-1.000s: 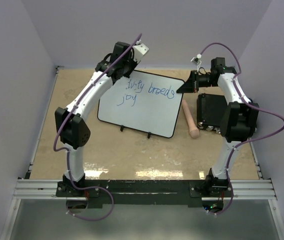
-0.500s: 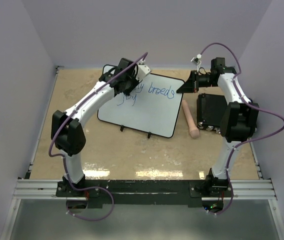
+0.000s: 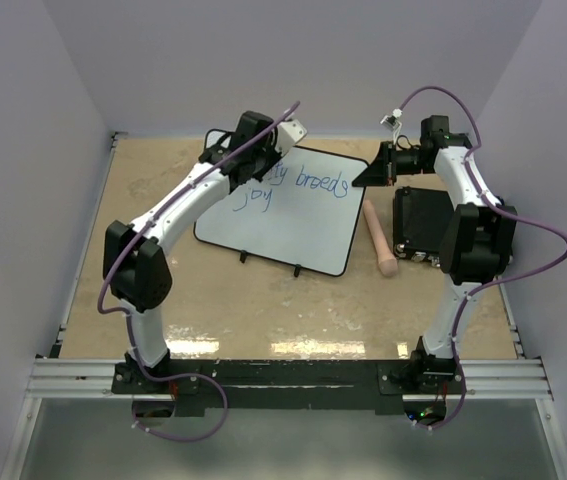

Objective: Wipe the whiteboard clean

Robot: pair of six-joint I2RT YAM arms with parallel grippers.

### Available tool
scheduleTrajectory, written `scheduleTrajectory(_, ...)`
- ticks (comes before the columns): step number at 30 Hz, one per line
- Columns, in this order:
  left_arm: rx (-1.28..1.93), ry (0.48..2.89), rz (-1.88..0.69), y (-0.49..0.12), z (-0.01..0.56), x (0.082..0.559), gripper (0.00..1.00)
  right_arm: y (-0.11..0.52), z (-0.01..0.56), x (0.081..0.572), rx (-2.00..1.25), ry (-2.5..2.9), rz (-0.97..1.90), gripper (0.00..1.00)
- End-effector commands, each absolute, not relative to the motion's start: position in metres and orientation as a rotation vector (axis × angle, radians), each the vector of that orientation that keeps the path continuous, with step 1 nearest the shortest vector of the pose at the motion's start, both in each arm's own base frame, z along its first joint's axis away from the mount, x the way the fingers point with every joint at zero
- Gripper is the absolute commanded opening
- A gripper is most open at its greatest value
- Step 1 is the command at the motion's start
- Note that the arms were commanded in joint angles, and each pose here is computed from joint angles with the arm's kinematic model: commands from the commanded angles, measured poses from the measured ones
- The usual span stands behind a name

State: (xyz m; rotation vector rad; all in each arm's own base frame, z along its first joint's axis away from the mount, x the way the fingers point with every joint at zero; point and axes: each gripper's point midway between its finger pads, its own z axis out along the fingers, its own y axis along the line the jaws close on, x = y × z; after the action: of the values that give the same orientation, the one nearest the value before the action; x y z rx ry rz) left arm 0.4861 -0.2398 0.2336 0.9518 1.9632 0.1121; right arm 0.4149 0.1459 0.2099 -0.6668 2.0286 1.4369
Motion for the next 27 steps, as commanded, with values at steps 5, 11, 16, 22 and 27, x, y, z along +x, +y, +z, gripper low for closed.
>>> scheduleTrajectory(5, 1.011, 2.073, 0.137, -0.211, 0.188, 0.44, 0.0, 0.157, 0.223, 0.416, -0.821, 1.932, 1.324, 0.0)
scheduleTrajectory(11, 0.88, 2.039, 0.155, -0.197, 0.23, 0.487, 0.0, 0.156, 0.219, 0.416, -0.825, 1.94, 1.325, 0.0)
scheduleTrajectory(16, 0.823, 1.98, 0.176, -0.198, 0.261, 0.528, 0.0, 0.157, 0.219, 0.415, -0.828, 1.941, 1.322, 0.0)
scheduleTrajectory(22, 0.951, 1.988, 0.122, -0.212, 0.214, 0.497, 0.0, 0.157, 0.221, 0.417, -0.824, 1.939, 1.325, 0.0)
scheduleTrajectory(27, 1.047, 2.008, 0.041, -0.216, 0.184, 0.446, 0.0, 0.157, 0.221, 0.417, -0.823, 1.939, 1.325, 0.0)
